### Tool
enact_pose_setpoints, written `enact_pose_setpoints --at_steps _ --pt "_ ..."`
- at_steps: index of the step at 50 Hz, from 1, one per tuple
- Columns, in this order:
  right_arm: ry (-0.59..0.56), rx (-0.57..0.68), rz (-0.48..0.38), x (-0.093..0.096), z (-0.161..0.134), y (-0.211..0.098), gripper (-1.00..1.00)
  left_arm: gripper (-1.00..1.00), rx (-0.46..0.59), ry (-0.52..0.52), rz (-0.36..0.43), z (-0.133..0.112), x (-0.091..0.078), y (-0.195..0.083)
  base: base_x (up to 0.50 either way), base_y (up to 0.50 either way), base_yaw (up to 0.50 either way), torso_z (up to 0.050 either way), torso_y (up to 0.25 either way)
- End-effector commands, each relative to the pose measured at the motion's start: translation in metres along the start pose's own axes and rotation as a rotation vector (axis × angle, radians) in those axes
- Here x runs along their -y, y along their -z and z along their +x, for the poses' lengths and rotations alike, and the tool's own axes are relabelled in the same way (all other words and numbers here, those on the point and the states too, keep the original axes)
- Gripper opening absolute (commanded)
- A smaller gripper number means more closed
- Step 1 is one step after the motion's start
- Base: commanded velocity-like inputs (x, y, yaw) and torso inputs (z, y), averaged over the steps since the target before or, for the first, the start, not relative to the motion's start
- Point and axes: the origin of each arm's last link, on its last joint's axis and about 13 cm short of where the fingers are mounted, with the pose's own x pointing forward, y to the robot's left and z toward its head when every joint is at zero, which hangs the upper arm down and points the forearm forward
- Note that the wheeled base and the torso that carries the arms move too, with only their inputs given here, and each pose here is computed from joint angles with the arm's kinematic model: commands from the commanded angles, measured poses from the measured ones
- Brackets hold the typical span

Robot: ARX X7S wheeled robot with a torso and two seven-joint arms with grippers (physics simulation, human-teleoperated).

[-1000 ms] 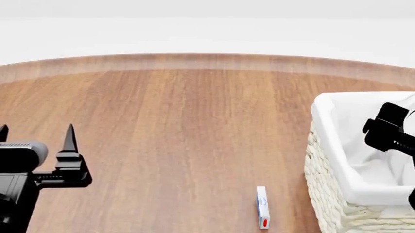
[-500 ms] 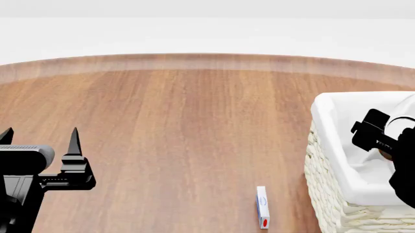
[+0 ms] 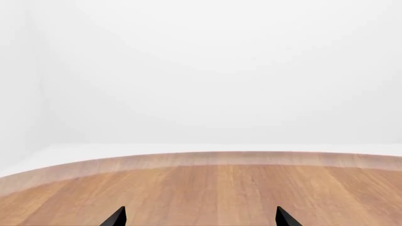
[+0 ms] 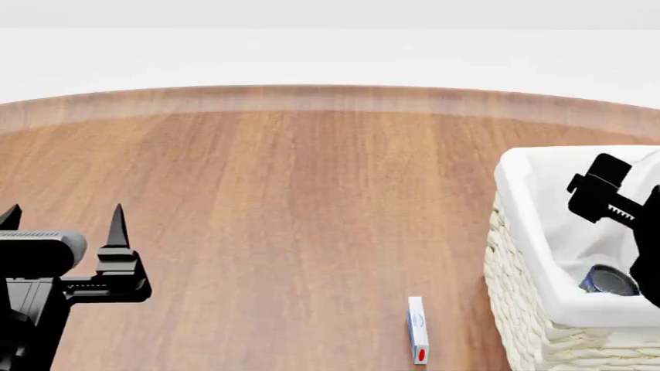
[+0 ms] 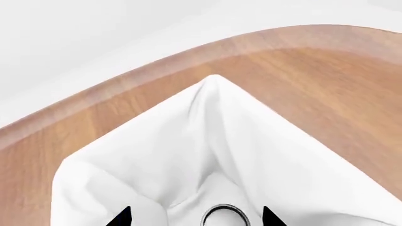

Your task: Pick up the alphabet soup and the cream cheese box, and put them in the basket.

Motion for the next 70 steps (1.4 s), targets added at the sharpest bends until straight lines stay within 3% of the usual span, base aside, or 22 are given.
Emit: enact_pose_setpoints --at_steps 1,6,11,16,19,29,42,52,60,70 --pt "-0.029 0.118 -0.040 -0.011 -0.038 -0.032 1.00 1.00 -0.003 -0.003 -0.001 0.000 -0.001 0.001 0.00 0.00 0.00 0.000 0.000" --pt "-0.067 0.199 -0.102 -0.023 -0.069 -0.050 1.00 1.00 -0.004 -0.002 0.001 0.000 -0.001 0.002 0.00 0.00 0.00 0.000 0.000" --pt "-0.188 0.302 -0.145 -0.039 -0.114 -0.071 1.00 1.00 -0.004 -0.004 -0.001 0.000 -0.001 0.002 0.00 0.00 0.00 0.000 0.000" --pt "-0.298 0.336 -0.180 -0.051 -0.130 -0.067 1.00 1.00 -0.005 -0.002 -0.002 0.000 -0.001 0.003 0.00 0.00 0.00 0.000 0.000" --pt "-0.368 0.319 -0.252 -0.065 -0.126 -0.050 1.00 1.00 -0.007 -0.002 0.000 0.001 0.000 0.004 0.00 0.00 0.00 0.000 0.000" --pt "-0.500 0.208 -0.369 -0.102 -0.096 -0.006 1.00 1.00 -0.006 -0.001 0.001 0.001 0.000 0.003 0.00 0.00 0.00 0.000 0.000" --pt "-0.504 -0.006 -0.441 -0.138 -0.024 0.064 1.00 1.00 -0.006 0.006 0.003 -0.001 0.002 0.003 0.00 0.00 0.00 0.000 0.000" --pt "-0.471 -0.133 -0.462 -0.137 0.004 0.102 1.00 1.00 -0.007 0.004 -0.002 -0.001 0.001 0.003 0.00 0.00 0.00 0.000 0.000" --pt "-0.395 -0.226 -0.460 -0.124 0.006 0.122 1.00 1.00 -0.009 0.003 0.000 0.000 0.001 0.004 0.00 0.00 0.00 0.000 0.000" --pt "-0.381 -0.326 -0.462 -0.117 0.005 0.134 1.00 1.00 -0.011 0.003 0.002 0.000 0.001 0.006 0.00 0.00 0.00 0.000 0.000"
